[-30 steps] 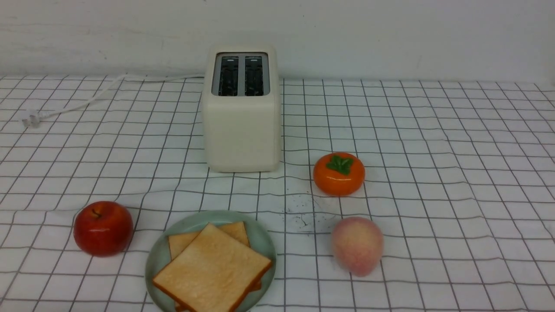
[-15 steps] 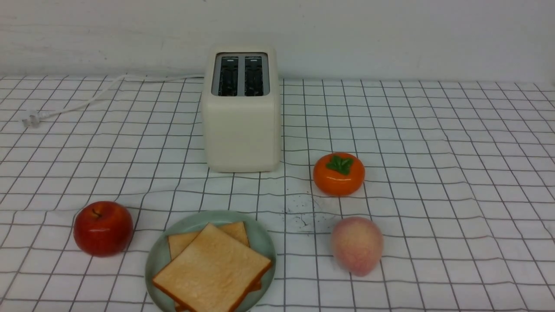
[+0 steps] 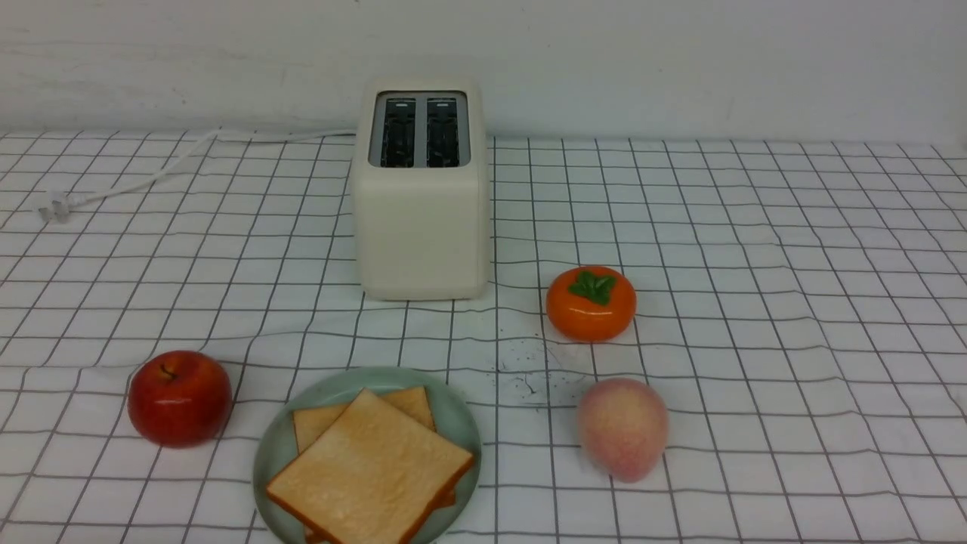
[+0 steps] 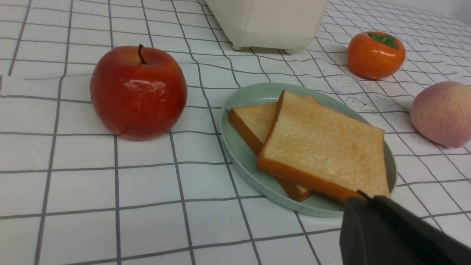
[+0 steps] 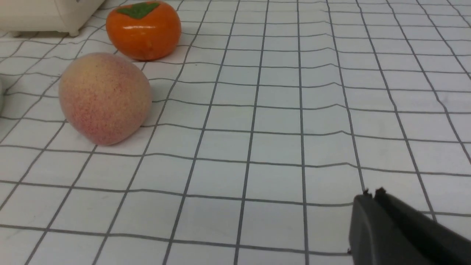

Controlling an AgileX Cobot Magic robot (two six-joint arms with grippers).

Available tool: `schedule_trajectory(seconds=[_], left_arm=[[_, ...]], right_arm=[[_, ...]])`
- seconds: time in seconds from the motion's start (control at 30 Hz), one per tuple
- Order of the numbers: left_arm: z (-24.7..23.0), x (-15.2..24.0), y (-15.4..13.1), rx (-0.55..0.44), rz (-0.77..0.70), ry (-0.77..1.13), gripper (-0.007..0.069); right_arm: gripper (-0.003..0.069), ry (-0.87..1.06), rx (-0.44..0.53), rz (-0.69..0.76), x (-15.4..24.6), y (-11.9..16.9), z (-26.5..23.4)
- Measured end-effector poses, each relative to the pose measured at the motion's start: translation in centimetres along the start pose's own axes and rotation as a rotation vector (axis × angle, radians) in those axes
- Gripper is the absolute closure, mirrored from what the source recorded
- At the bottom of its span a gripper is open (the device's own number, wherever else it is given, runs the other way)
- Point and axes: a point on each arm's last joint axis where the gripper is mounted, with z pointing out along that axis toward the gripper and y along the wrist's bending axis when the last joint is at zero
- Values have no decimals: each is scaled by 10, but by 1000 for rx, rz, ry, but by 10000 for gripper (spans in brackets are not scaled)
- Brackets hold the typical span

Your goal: Take toasted bread from bread machine on white checkered table place on plate.

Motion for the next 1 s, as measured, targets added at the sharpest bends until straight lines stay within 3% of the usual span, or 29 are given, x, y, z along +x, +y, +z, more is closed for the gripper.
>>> schedule_trajectory(seconds=[0.83,1.0], left_arm=[[0,0,0,0,1,0,620],[1,-4,4,-52,26,-69,619]], right_arm=[[661,2,-1,2,0,0,0],[658,2,-1,2,0,0,0]])
